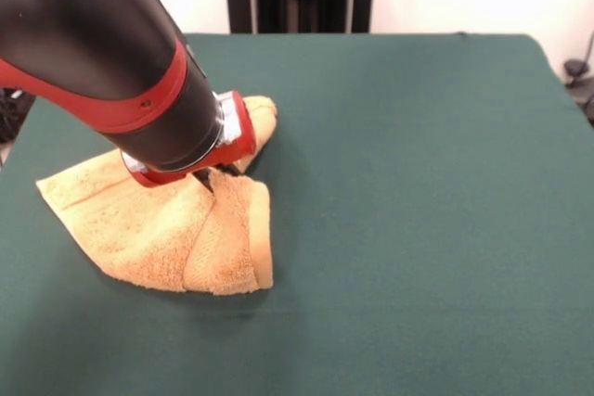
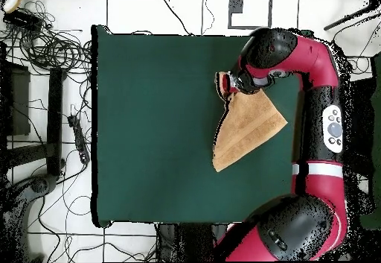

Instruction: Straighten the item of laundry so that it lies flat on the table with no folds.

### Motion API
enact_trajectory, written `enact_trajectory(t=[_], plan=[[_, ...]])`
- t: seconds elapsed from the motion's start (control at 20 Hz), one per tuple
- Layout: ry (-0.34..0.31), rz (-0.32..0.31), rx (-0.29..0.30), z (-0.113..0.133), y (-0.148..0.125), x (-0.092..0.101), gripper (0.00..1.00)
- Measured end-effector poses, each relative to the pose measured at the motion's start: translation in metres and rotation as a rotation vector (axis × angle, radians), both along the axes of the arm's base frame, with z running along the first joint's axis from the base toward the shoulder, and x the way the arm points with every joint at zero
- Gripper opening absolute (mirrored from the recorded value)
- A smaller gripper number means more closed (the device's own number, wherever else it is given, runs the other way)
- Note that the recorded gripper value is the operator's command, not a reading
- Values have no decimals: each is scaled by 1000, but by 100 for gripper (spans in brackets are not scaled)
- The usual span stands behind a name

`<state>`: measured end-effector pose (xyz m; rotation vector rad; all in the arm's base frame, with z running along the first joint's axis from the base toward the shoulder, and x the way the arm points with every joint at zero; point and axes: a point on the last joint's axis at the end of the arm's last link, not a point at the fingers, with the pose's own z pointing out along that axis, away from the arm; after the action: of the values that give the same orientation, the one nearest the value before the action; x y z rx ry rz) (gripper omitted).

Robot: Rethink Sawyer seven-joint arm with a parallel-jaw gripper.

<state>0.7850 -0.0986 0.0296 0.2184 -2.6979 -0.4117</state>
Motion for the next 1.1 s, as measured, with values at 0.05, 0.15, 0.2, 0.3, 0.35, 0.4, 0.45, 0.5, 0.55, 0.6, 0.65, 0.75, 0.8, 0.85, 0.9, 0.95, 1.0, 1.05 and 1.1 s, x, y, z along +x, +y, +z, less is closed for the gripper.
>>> enact_trajectory(t=[0.05, 0.15, 0.2, 0.3, 0.35, 0.4, 0.45, 0.5, 0.55, 0.6, 0.65, 0.75, 0.8, 0.85, 0.9, 0.95, 1.0, 1.05, 1.1], plan=[[1, -1, -3, 1, -1, -1, 0], [1, -3, -6, 2, -3, -3, 0], [-2, -9, -4, 3, -4, -3, 0], [-3, -13, -4, 3, -5, -3, 0], [-5, -17, -5, 4, -7, -4, 0], [-8, -19, -5, 4, -7, -4, 0], [-12, -21, -5, 5, -8, -5, 0], [-15, -21, -7, 5, -8, -5, 0], [-29, -23, -10, 5, -8, -6, 0], [-36, -23, -10, 5, -8, -6, 0], [-52, -23, -12, 4, -6, -7, 0], [-80, -22, -17, 3, -3, -8, 0], [-86, -22, -19, 2, -2, -8, 0], [-97, -20, -26, 1, 0, -9, 0], [-102, -18, -32, 0, 2, -10, 0], [-103, -17, -34, -1, 2, -10, 0], [-106, -13, -40, -1, 5, -11, 0], [-105, -11, -43, -1, 6, -12, 0], [-99, -4, -50, -1, 11, -14, 0]])
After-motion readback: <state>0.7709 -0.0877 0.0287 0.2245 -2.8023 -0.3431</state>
